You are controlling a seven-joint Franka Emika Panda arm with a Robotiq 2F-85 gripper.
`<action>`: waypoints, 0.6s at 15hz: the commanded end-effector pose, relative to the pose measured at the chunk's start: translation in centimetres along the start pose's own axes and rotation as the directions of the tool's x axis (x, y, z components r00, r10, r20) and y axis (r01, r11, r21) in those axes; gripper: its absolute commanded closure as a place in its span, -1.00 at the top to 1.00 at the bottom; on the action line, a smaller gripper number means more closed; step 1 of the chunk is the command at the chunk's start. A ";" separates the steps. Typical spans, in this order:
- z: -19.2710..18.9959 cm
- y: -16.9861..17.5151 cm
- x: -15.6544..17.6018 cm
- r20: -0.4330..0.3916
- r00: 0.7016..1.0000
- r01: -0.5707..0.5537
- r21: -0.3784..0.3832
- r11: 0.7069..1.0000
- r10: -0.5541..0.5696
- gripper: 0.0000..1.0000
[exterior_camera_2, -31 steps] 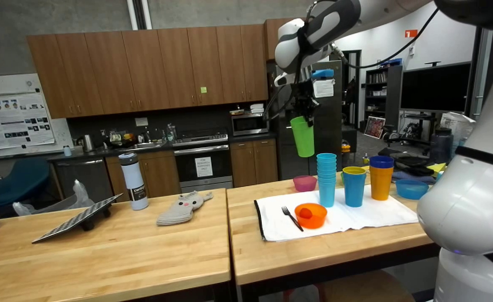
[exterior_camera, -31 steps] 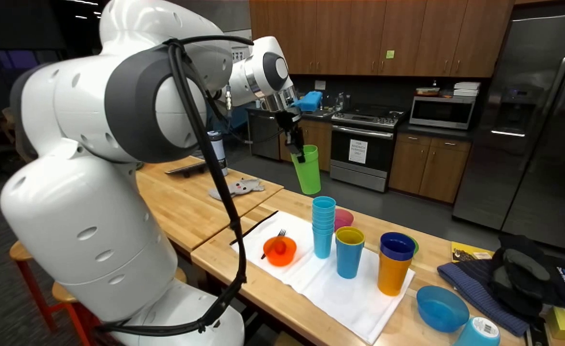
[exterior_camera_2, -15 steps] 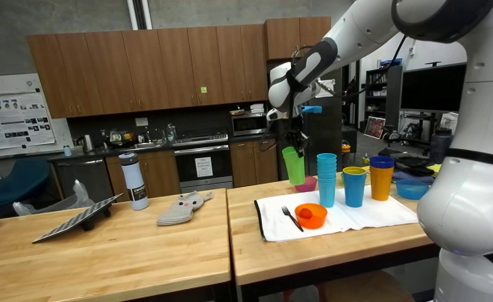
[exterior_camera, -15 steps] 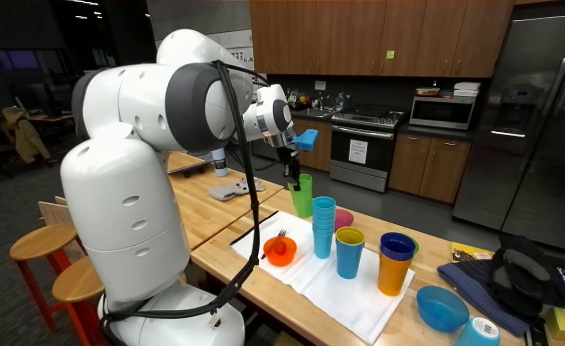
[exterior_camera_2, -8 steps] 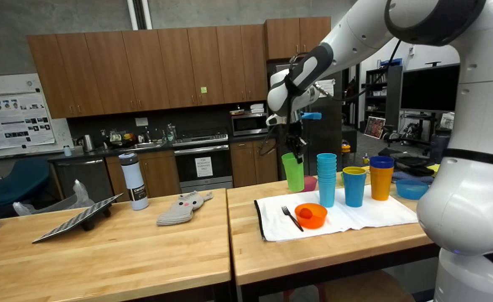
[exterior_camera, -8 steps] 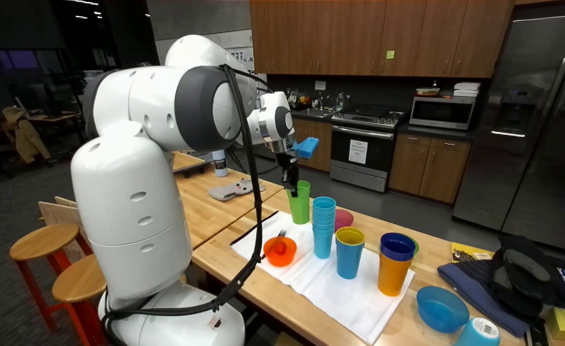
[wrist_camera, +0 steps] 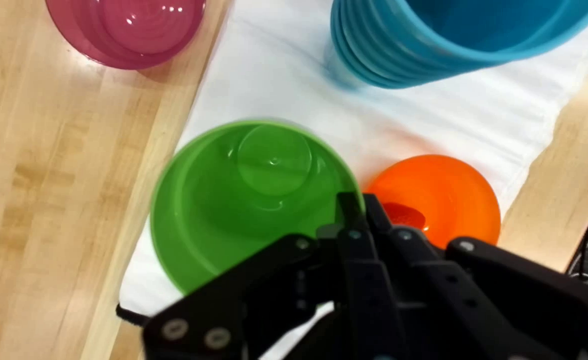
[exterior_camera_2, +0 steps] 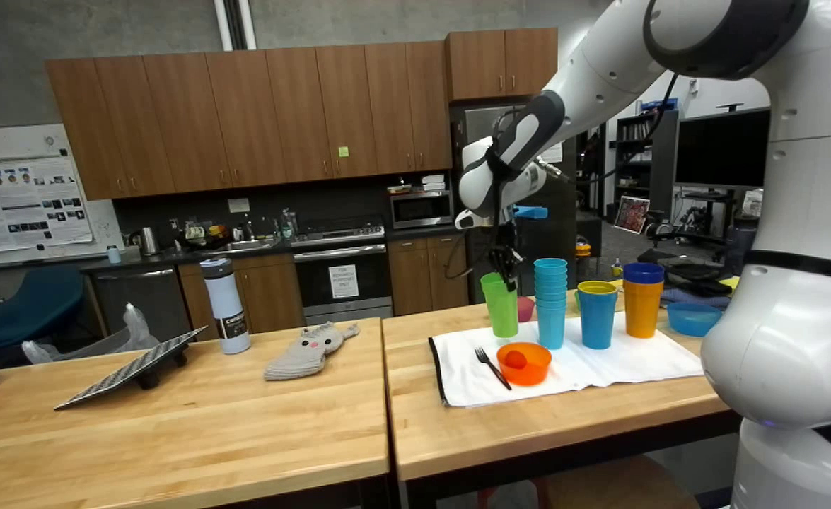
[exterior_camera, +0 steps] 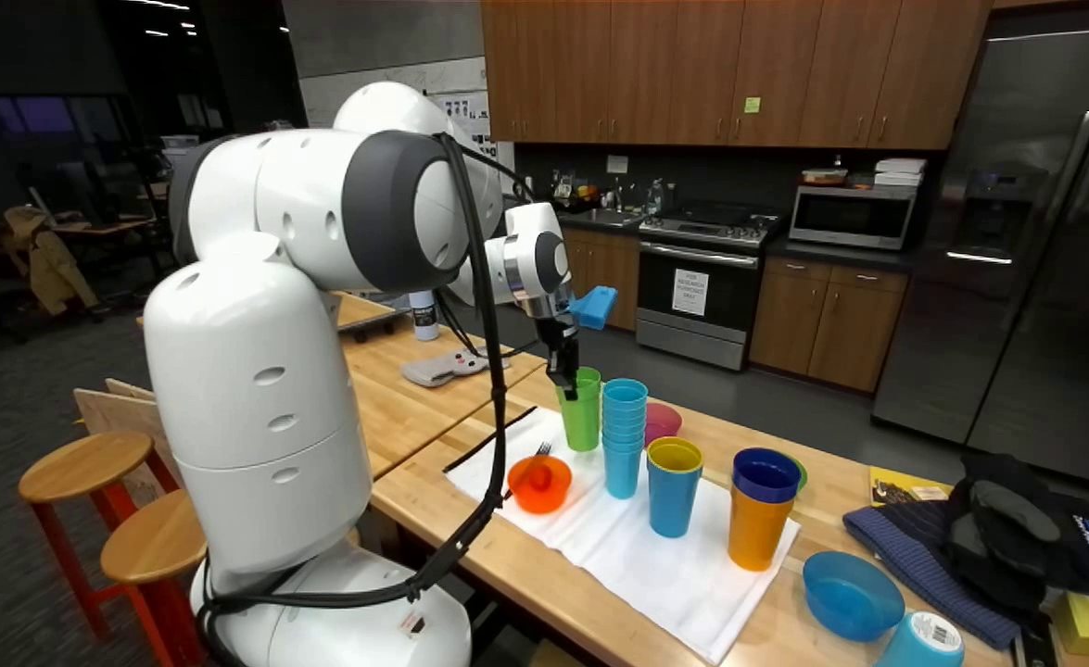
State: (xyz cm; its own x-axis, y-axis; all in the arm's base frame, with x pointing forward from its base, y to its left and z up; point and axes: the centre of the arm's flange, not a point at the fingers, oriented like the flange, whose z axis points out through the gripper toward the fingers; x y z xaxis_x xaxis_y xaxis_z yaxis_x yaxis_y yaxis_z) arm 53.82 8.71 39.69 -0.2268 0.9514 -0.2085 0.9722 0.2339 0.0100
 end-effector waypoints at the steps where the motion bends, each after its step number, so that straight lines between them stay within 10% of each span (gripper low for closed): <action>1: 2.0 -0.2 -0.5 0.002 1.000 0.000 -0.011 1.000 0.000 -0.98; 5: 3.4 -0.2 -0.7 -0.009 1.000 0.005 0.000 1.000 -0.005 -0.98; 6: 3.5 -0.2 -0.7 -0.005 1.000 -0.005 0.010 1.000 0.005 -0.41; 7: 3.5 -0.1 -0.3 -0.013 1.000 -0.004 0.020 1.000 0.004 -0.90; 9: 3.7 -0.1 -0.3 -0.014 1.000 -0.004 0.025 1.000 0.004 -0.68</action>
State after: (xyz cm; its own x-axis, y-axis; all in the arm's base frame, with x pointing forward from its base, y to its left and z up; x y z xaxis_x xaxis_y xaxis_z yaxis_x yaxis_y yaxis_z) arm 54.05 7.65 36.12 -0.2233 0.9550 -0.1952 0.9742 0.2251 -0.0132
